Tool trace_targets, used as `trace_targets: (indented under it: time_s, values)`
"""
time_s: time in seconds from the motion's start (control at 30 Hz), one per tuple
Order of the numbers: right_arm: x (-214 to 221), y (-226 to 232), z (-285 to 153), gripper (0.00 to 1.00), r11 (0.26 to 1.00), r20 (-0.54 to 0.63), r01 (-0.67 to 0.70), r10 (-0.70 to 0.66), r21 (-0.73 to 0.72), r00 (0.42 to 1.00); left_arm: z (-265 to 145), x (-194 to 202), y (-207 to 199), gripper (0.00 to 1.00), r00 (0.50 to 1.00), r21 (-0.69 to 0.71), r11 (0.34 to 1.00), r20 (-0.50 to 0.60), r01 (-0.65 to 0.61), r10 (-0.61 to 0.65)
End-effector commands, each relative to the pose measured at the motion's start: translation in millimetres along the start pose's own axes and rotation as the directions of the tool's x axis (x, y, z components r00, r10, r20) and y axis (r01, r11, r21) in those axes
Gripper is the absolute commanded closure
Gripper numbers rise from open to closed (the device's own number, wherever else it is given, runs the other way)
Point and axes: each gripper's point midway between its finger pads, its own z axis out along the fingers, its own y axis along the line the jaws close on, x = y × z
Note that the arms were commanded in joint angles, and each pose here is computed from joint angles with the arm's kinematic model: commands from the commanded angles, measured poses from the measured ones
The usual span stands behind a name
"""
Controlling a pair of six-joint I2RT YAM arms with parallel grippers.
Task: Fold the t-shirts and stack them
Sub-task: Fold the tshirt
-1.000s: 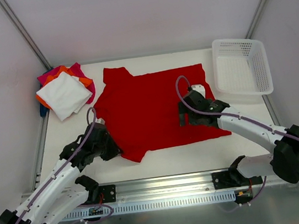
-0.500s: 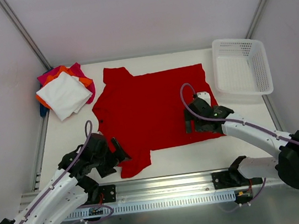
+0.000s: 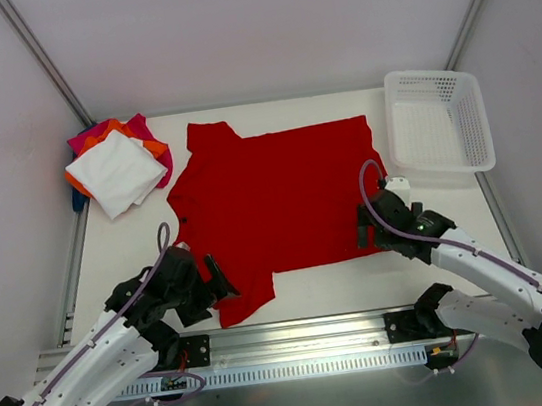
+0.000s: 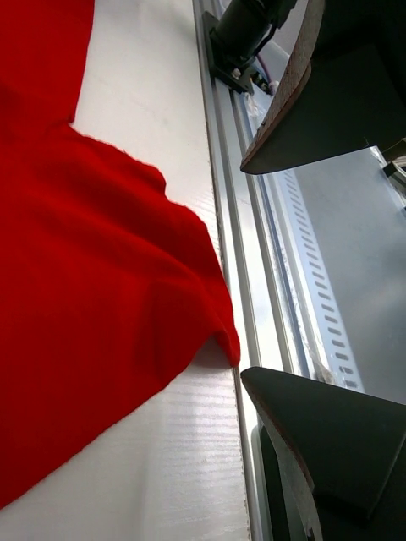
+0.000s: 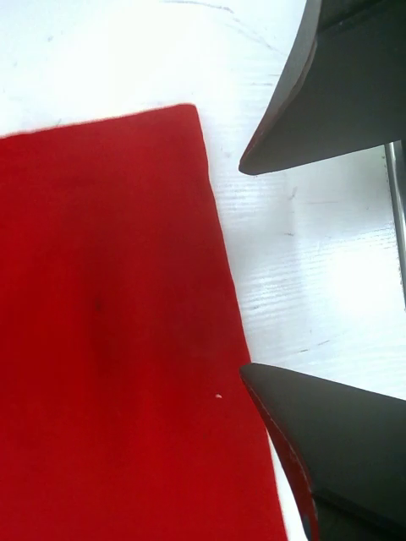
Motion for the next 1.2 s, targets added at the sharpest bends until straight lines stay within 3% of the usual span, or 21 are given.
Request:
trace_targets:
  time_s: [0.0,0.07,0.17,0.27,0.3,0.33,0.43,0.6,1.0,1.1,1.17]
  values:
    - [-6,-11,0,0.01,0.999,0.011,-0.047,0.047,0.025,0.999,5,14,16,0.01,0.999,-0.039,0.999,-0.054,-0.002,0.0]
    - [-12,-20,3,0.01,0.996,-0.006,-0.084,0.084,0.038,0.996,10,17,24,0.01,0.998,-0.064,0.998,-0.064,-0.001,-0.003]
    - [-12,-30,16,0.01,0.98,-0.061,-0.198,0.198,0.005,0.978,12,16,28,0.14,0.999,-0.092,0.996,-0.055,-0.003,-0.002]
    - [-5,-36,33,0.01,0.932,-0.133,-0.357,0.347,-0.059,0.928,15,9,33,0.36,1.0,-0.135,0.991,-0.021,0.0,-0.003]
    - [-7,-29,36,0.01,0.91,-0.149,-0.399,0.382,-0.114,0.912,16,8,33,0.53,1.0,-0.142,0.99,-0.014,0.004,-0.006]
    - [-4,-38,42,0.0,0.893,-0.16,-0.441,0.425,-0.086,0.891,19,6,34,0.61,1.0,-0.156,0.988,-0.009,0.001,-0.003]
    - [6,-47,49,0.01,0.881,-0.171,-0.472,0.461,-0.031,0.871,26,0,41,0.76,1.0,-0.208,0.978,0.015,-0.005,0.008]
    - [12,-55,52,0.0,0.858,-0.171,-0.514,0.507,0.0,0.845,40,-15,40,0.88,0.997,-0.242,0.969,0.057,-0.041,0.056]
    - [12,-58,62,0.01,0.853,-0.203,-0.52,0.515,0.031,0.833,65,-19,33,1.0,0.995,-0.247,0.965,0.024,-0.085,0.094]
    - [10,-56,64,0.11,0.852,-0.206,-0.522,0.516,0.027,0.831,66,-20,33,1.0,0.995,-0.242,0.966,0.03,-0.088,0.098]
    - [9,-56,65,0.33,0.853,-0.212,-0.521,0.514,0.028,0.831,66,-20,32,1.0,0.995,-0.24,0.967,0.033,-0.088,0.099]
